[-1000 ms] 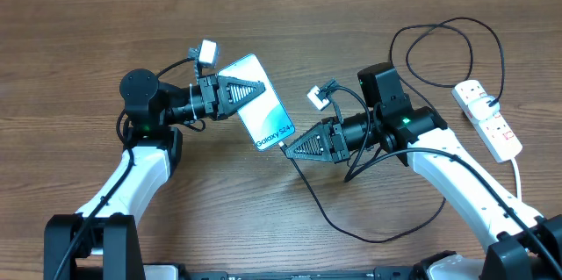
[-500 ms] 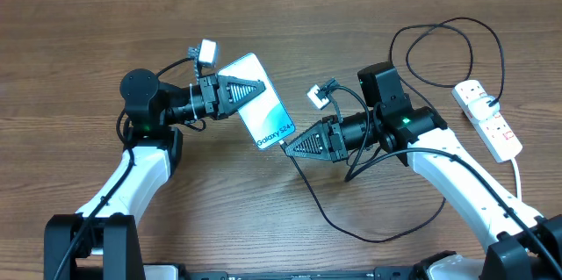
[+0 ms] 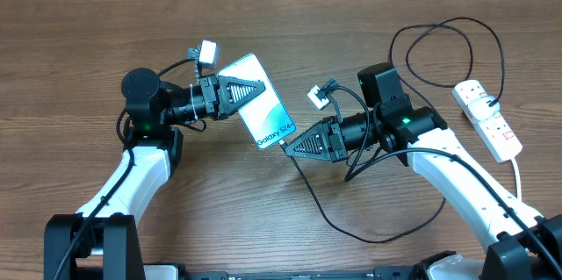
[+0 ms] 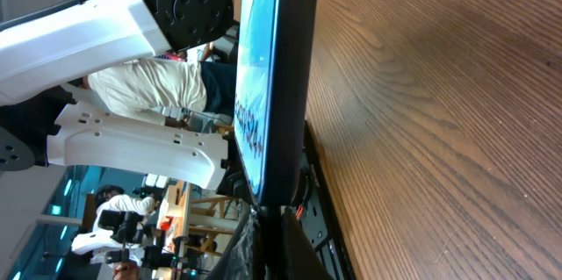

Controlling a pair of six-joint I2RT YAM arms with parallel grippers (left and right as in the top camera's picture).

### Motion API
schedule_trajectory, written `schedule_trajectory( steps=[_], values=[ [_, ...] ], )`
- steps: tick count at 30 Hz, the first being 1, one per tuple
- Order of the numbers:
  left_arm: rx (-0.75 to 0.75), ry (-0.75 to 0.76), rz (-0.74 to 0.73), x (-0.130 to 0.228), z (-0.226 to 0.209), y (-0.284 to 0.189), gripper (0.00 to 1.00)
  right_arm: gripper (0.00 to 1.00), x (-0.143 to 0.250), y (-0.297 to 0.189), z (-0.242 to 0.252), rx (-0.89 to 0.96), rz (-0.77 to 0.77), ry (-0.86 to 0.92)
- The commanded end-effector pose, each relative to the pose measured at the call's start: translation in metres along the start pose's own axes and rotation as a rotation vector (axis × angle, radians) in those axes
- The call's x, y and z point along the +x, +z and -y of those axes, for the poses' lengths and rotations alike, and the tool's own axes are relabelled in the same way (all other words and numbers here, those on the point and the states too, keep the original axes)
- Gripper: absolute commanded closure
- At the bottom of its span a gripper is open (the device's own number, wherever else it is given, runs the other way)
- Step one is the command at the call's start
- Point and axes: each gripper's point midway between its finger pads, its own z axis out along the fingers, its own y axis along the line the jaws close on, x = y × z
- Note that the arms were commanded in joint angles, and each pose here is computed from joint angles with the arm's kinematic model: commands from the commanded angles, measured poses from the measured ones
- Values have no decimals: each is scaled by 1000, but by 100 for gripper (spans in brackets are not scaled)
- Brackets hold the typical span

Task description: Plug charger to phone and switch on socket

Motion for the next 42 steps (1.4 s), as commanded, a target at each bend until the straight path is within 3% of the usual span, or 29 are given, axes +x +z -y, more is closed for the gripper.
schedule_trajectory(
  steps=[1,33,42],
  values=[
    [6,59,10,-6,8,2,96,96,1,1,-3,-13,-5,-4],
    [8,69,4,-5,8,3,96,96,-2,1,-7,-34,0,-33],
    [11,70,-8,-3,9,3,96,96,-5,1,4,31,14,4]
  ],
)
